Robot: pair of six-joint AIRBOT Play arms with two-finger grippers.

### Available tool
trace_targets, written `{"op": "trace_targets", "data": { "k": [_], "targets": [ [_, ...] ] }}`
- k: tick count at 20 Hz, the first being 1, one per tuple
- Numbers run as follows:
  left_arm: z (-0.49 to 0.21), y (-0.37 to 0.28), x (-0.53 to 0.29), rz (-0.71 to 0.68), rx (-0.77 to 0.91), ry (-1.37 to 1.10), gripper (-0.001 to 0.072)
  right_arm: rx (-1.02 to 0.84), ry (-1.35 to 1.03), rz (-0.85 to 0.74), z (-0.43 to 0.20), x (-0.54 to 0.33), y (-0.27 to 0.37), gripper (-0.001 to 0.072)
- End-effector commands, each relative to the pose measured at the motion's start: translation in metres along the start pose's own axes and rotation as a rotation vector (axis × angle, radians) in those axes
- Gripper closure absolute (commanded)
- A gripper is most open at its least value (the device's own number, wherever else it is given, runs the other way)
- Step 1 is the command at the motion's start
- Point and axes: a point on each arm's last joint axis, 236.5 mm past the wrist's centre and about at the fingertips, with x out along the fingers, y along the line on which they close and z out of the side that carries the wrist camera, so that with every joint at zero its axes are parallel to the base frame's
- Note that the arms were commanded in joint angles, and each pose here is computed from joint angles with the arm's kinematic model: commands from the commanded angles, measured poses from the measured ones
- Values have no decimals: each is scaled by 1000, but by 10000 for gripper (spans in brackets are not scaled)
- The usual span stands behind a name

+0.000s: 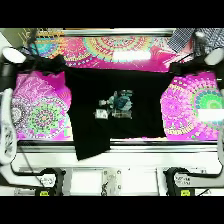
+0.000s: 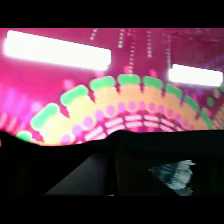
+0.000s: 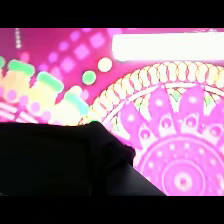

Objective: Fold the clothes and pants, and hang the long-sleeved shirts on hangers.

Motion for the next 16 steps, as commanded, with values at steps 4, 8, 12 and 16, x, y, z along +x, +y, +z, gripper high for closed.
{"op": "trace_targets", "data": {
  "k": [4, 8, 12, 16],
  "targets": [
    [15, 31, 89, 17, -16, 18, 696, 29, -88, 11, 18, 95, 4, 692],
    [1, 50, 82, 43, -24, 62, 697, 18, 18, -13, -11, 90, -2, 694],
    [-65, 92, 69, 130, -20, 159, 697, 31, 142, -24, -77, 88, -5, 694],
    [-126, 112, 71, 159, -35, 241, 696, 28, 258, -26, -140, 97, -4, 693]
  ]
}}
